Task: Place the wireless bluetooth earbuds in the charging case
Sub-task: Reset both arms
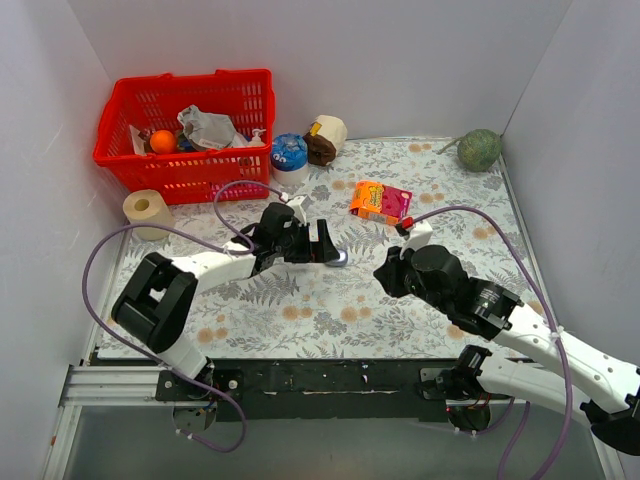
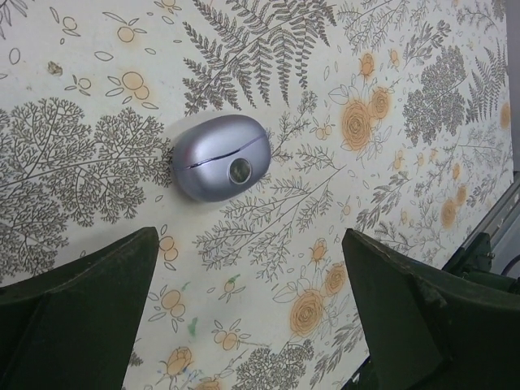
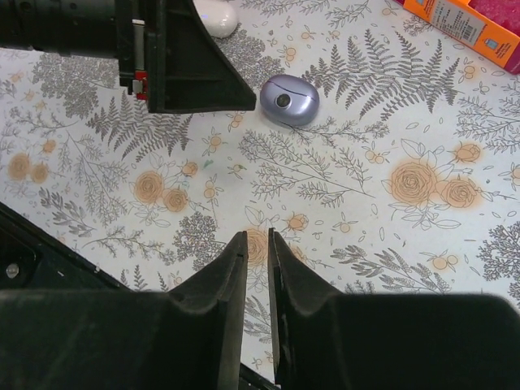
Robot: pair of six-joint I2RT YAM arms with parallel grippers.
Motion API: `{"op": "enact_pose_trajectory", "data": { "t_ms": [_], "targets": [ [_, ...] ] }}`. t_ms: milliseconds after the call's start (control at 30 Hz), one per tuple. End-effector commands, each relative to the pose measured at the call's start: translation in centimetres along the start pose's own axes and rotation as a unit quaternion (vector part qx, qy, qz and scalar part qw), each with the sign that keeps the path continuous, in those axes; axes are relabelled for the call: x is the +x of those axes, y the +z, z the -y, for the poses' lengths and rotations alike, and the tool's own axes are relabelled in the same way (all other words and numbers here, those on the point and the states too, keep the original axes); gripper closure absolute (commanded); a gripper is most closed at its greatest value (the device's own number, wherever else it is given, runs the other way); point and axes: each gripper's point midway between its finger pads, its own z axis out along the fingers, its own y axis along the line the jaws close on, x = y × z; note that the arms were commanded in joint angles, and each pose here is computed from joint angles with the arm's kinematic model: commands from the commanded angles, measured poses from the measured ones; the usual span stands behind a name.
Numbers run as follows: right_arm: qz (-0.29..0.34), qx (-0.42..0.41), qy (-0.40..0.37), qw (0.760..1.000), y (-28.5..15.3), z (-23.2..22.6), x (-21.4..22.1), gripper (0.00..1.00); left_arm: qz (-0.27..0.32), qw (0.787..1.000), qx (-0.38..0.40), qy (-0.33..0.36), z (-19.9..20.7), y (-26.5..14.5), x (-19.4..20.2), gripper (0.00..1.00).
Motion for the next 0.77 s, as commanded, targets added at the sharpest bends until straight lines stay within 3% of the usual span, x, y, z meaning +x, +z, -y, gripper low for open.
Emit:
{"op": "enact_pose_trajectory", "data": {
  "t_ms": [0, 200, 300, 367, 433, 533, 700, 733],
  "targets": [
    [0.037, 0.004, 0.005, 0.999, -1.1, 0.0, -2.3, 0.76, 0.031, 0.999, -0.024, 0.015, -0.1, -2.5, -0.9, 0.02],
    [0.036, 0.002, 0.006, 0.999, -1.1, 0.0, -2.2, 0.75, 0.054, 0.997, -0.042, 0.021, -0.1, -4.2, -1.7, 0.02],
    [0.036, -0.008, 0.004, 0.999, -1.1, -0.2, -1.9, 0.69, 0.102, 0.991, -0.084, 0.02, -1.1, -6.3, -3.1, 0.02],
    [0.036, -0.019, 0.001, 0.999, -1.0, -0.4, -1.6, 0.64, 0.162, 0.978, -0.133, -0.001, -2.6, -8.5, -4.3, 0.02],
    [0.04, -0.026, -0.002, 0.999, -0.9, -0.4, -1.2, 0.62, 0.207, 0.953, -0.21, -0.065, -5.5, -10.3, -4.5, 0.02],
    [0.04, -0.03, -0.011, 0.999, -0.6, -0.3, -0.6, 0.59, 0.185, 0.946, -0.244, -0.107, -6.1, -11.6, -3.4, 0.02],
    [0.041, -0.022, -0.016, 0.999, 0.0, -0.1, -0.5, 0.58, 0.191, 0.96, -0.193, -0.074, -3.8, -13.1, -3.7, 0.02],
    [0.043, -0.021, -0.009, 0.999, 0.0, -0.1, -0.6, 0.48, 0.216, 0.961, -0.163, -0.061, -2.4, -14.5, -4.6, 0.02]
  ]
}}
